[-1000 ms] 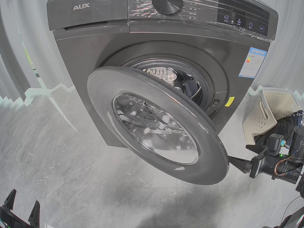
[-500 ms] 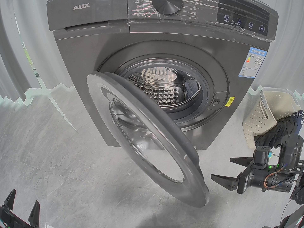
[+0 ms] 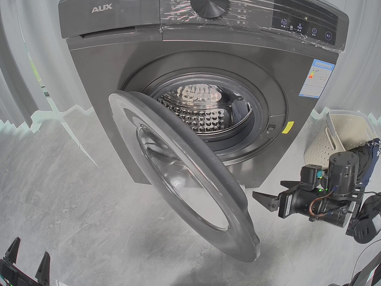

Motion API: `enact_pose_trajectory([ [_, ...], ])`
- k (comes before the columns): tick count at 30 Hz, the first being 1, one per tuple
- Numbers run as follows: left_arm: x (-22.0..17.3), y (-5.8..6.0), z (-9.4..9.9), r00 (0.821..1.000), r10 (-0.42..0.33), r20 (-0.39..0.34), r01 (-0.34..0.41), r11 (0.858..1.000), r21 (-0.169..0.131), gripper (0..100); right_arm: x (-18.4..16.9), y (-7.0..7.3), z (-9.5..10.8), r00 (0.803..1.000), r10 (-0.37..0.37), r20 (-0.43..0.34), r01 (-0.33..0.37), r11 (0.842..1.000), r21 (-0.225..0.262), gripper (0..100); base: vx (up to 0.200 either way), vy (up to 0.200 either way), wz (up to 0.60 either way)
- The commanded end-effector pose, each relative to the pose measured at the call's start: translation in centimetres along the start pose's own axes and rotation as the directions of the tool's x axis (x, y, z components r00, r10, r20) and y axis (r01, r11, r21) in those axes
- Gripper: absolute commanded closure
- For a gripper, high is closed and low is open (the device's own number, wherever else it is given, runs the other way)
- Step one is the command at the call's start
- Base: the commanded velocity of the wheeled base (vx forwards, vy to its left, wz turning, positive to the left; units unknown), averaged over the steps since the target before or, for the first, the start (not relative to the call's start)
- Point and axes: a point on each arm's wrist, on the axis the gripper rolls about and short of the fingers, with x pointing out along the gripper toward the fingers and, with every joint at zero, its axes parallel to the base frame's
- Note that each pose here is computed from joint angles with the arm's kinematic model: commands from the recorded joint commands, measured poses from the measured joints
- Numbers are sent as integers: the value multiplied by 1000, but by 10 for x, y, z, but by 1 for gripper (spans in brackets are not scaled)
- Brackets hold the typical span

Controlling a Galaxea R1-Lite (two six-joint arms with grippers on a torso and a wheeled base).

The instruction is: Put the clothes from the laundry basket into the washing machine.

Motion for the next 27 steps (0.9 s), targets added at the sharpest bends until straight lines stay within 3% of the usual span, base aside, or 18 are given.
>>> enact_pose_trajectory([
  [1, 0, 0, -4, 1000, 0, 2, 0, 1000, -1, 0, 17, 18, -13, 997, 62, -47, -63, 998, -24, 0, 0, 0, 0],
  [8, 0, 0, -4, 1000, 0, 2, 0, 1000, -1, 0, 11, 36, -27, 987, 135, -83, -138, 990, -25, 0, 0, 0, 0],
  [15, 0, 0, -4, 1000, 0, 2, 0, 1000, -1, 0, 0, 40, -26, 978, 201, -53, -203, 979, -29, 0, 0, 0, 0],
  [19, 0, 0, -4, 1000, 0, 2, 0, 1000, -1, 0, 5, 36, -18, 985, 169, -21, -169, 985, -21, 0, 0, 0, 0],
  [21, 0, 0, -4, 1000, 0, 2, 0, 1000, -1, 0, 16, 21, -7, 996, 81, 22, -82, 997, 0, 0, 0, 0, 0],
  [23, 0, 0, -5, 1000, 0, 1, 0, 1000, -1, 0, 25, 16, -2, 998, 50, 37, -50, 999, 10, 0, 0, 0, 0],
  [27, 0, 0, -4, 1000, 0, 2, 0, 1000, -1, 0, 41, 9, -4, 1000, 20, 21, -20, 1000, 19, 0, 0, 0, 0],
])
